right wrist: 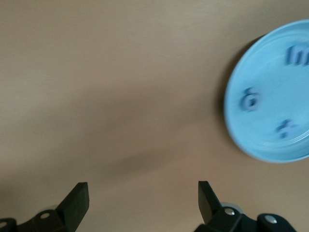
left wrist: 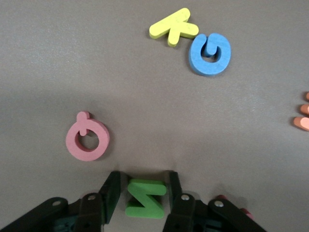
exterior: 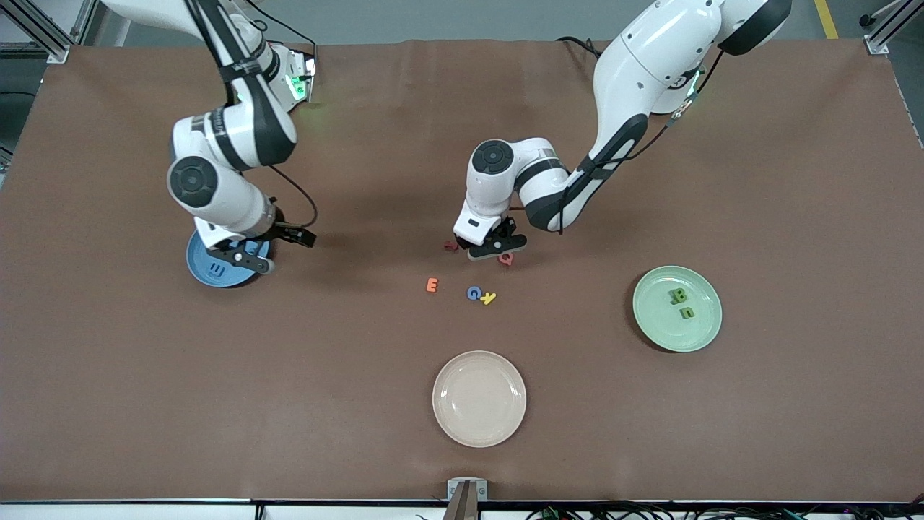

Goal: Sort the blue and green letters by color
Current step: 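Place the green N on the green plate while the right gripper grasps the blue G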

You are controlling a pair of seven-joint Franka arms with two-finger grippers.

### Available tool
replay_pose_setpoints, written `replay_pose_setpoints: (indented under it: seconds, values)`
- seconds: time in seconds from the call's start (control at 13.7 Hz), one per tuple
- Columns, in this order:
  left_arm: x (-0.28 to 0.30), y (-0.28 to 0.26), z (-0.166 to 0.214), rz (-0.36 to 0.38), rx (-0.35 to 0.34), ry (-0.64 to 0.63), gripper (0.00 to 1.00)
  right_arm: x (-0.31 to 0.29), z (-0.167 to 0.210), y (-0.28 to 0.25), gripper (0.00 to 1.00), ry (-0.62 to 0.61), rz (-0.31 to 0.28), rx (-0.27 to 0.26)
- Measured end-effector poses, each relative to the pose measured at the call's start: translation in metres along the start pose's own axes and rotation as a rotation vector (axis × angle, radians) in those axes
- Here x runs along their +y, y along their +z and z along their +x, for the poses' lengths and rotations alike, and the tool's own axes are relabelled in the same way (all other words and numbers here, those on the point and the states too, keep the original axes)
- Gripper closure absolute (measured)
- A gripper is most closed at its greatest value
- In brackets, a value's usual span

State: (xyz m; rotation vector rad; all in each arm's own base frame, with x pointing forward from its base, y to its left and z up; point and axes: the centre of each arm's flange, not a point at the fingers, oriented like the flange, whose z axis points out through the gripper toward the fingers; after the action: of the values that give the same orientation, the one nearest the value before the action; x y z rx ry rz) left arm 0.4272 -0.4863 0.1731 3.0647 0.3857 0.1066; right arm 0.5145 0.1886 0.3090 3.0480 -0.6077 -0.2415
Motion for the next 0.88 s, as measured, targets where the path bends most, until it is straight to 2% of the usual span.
replay_pose_setpoints:
  seconds: [0.15,0.44,0.66,0.88]
  values:
    - [0.0,-0.002,0.0,0.003,0.003,0.001,0.66,-0.044,-0.01,-0.001,0.0,0.093,0.014,0.008]
    - [-0.002,-0.011,0.016,0.018,0.018,-0.021,0.65,-0.126,-0.021,0.005,0.0,0.283,0.022,0.029]
    - [-0.014,-0.044,0.049,0.047,0.064,-0.067,0.65,-0.177,-0.01,0.013,0.0,0.433,0.032,0.001]
    - [-0.034,-0.078,0.088,0.054,0.111,-0.124,0.65,-0.21,-0.003,0.03,0.0,0.586,0.047,-0.002]
